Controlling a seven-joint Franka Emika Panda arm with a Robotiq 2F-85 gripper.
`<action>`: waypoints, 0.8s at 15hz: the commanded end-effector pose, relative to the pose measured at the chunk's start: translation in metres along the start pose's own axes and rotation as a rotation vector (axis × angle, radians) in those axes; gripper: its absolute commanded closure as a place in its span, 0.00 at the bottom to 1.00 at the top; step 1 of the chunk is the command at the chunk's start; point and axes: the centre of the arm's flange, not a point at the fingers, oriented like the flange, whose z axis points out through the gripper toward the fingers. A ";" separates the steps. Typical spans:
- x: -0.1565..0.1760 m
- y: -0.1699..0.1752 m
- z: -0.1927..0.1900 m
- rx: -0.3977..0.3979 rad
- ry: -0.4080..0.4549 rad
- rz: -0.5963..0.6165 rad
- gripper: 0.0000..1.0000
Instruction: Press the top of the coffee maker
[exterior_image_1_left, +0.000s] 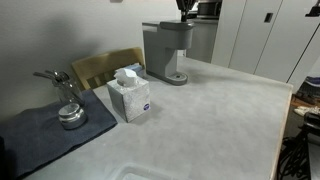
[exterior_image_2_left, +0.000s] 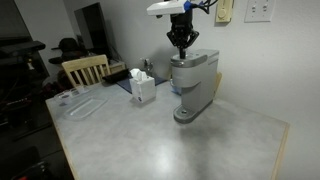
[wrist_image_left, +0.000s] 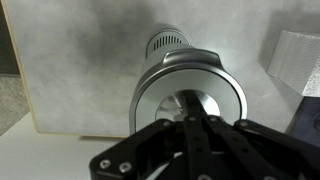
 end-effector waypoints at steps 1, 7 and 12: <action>-0.013 0.003 0.025 0.014 -0.048 -0.010 1.00; -0.001 -0.002 -0.003 0.000 0.006 -0.037 1.00; 0.006 -0.006 -0.018 -0.009 0.030 -0.060 1.00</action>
